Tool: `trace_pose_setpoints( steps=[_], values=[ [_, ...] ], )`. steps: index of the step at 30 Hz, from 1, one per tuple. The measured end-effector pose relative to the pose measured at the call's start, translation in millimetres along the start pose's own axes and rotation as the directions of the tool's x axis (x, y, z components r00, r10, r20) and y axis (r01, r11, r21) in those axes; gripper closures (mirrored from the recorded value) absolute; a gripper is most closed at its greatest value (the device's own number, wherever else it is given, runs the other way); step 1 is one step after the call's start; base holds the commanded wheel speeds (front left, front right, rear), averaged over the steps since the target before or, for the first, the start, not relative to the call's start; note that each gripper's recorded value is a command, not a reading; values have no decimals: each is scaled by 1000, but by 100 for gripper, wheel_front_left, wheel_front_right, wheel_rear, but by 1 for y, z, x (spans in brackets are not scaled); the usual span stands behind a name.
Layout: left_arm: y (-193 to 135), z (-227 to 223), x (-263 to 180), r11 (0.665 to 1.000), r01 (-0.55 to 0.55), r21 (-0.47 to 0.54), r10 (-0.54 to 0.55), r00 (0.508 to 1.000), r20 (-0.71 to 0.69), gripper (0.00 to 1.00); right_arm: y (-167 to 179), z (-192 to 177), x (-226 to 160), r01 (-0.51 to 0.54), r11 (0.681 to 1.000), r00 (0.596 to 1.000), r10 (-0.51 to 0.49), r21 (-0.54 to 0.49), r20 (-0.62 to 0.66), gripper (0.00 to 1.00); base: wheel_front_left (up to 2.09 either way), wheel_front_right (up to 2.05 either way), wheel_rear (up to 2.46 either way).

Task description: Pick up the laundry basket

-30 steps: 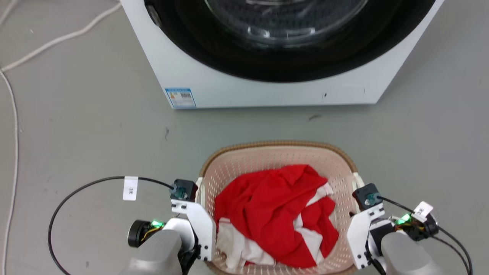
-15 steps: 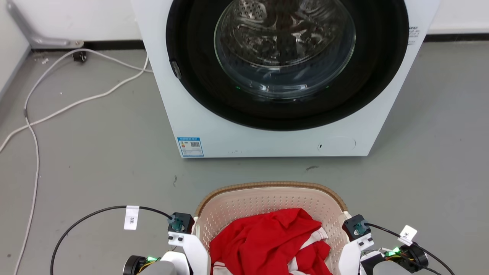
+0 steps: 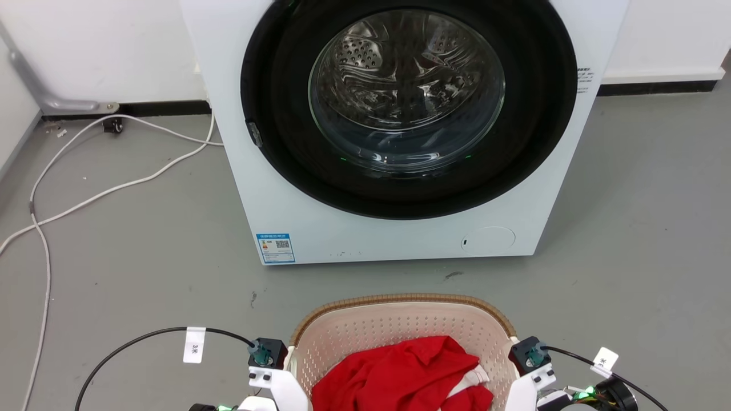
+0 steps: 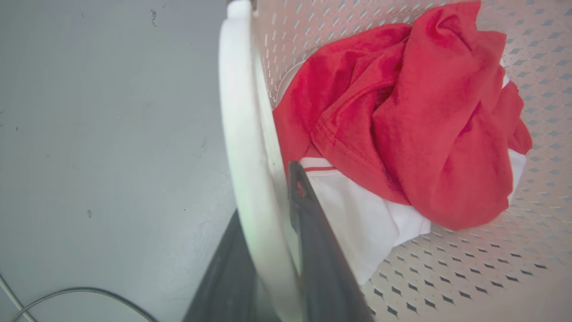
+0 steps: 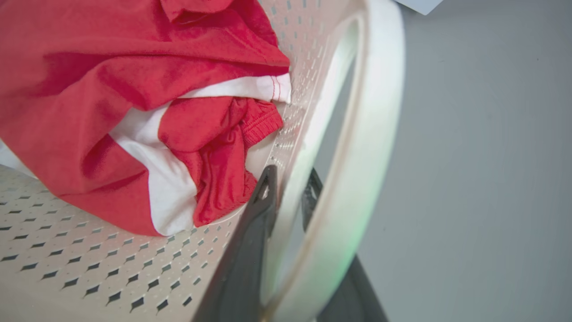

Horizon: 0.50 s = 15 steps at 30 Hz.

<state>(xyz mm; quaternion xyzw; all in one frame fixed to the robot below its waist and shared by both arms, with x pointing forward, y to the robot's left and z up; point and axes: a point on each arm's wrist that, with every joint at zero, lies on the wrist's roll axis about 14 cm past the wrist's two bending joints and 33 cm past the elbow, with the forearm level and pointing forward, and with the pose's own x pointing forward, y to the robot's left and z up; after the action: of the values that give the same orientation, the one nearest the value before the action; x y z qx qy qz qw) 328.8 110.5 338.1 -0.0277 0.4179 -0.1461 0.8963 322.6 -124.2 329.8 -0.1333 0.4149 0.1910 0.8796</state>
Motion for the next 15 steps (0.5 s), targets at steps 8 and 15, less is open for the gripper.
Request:
trace_pose_setpoints(
  steps=[8, 15],
  values=[
    [-4, 1, -2, 1000, 8, 7, -8, 1000, 6, 100, -2, -4, -5, -1, 1000, 1000, 1, -1, -2, 100, 0, 0, 0],
    [-6, 1, -2, 1000, 11, 7, -11, 1000, 10, 100, -3, -5, -7, -4, 1000, 1000, 4, 8, -3, 100, 0, 0, 0]
  ],
)
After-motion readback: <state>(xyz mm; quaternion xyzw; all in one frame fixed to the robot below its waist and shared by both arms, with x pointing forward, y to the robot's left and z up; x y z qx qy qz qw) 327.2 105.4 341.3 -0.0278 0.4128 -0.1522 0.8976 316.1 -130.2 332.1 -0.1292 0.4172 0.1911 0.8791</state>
